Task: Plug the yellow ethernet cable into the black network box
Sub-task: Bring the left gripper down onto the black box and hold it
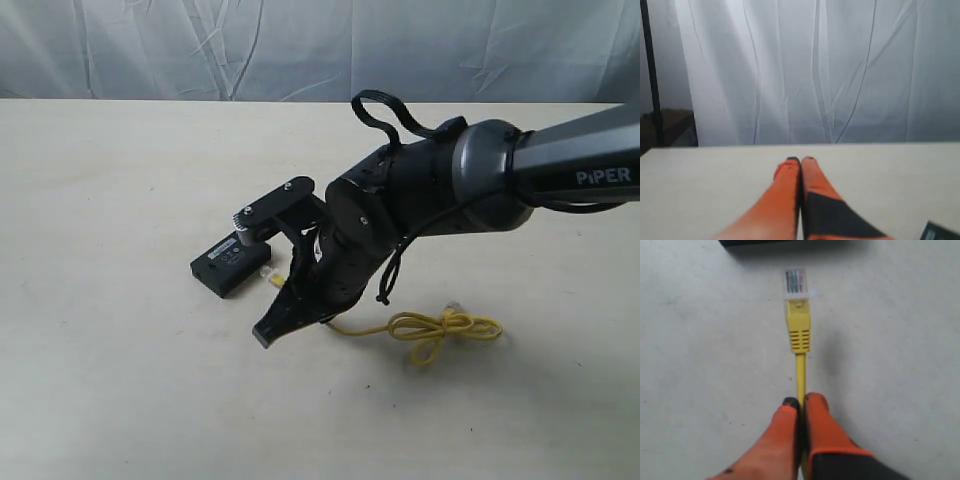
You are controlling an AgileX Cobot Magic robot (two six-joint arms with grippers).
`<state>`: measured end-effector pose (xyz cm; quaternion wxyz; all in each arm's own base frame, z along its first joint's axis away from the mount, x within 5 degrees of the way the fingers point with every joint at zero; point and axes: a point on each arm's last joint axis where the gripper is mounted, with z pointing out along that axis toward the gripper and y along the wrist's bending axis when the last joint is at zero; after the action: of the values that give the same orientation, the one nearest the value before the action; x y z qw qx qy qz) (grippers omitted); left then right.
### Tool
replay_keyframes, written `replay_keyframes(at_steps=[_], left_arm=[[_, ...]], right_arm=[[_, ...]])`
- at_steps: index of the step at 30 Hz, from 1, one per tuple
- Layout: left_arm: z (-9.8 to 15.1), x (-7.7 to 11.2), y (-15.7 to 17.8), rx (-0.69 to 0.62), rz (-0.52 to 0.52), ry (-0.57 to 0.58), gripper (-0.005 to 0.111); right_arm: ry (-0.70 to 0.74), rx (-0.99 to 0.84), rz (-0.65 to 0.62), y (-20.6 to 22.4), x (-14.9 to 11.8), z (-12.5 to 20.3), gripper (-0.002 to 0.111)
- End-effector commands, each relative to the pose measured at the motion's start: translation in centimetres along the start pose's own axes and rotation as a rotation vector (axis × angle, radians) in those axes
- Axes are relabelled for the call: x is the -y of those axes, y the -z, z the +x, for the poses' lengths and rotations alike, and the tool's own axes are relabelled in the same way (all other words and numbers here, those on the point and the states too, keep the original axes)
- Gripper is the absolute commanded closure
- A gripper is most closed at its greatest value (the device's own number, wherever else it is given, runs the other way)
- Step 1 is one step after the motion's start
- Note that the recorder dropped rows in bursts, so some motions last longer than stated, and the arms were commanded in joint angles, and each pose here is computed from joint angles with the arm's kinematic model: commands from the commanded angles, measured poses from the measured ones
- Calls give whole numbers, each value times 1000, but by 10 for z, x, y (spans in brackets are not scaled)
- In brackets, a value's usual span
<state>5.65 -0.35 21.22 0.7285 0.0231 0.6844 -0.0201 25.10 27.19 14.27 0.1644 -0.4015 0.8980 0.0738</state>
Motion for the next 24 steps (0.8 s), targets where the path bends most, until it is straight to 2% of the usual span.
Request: replay_keyframes(at_steps=[1, 2, 4, 7, 10, 13, 17, 21, 24], left_arm=[[-20, -1, 3, 222, -2, 67, 107], [-26, -1, 2, 142, 0, 105, 107], [-36, 0, -10, -69, 3, 86, 107], [-51, 0, -36, -220, -1, 48, 107], [-62, 0, -81, -420, 14, -22, 107], [-58, 2, -137, -665, 65, -104, 107], [-29, 12, -220, -939, 239, -143, 107], [12, 32, -286, -1048, 485, -78, 107], [45, 46, -320, -1094, 624, -16, 107]], right_arm=[[8, 21, 5, 3, 2, -1, 109], [8, 31, 5, 3, 2, -2, 109], [8, 62, 6, 3, 2, -5, 109], [8, 74, 7, 3, 2, -6, 109], [8, 74, 7, 3, 2, -6, 109], [21, 74, 10, 3, 2, -6, 109], [37, 60, 10, 3, 2, -4, 109], [84, 67, 2, 3, -4, -5, 109], [150, 62, -1, -1, -12, -4, 109]])
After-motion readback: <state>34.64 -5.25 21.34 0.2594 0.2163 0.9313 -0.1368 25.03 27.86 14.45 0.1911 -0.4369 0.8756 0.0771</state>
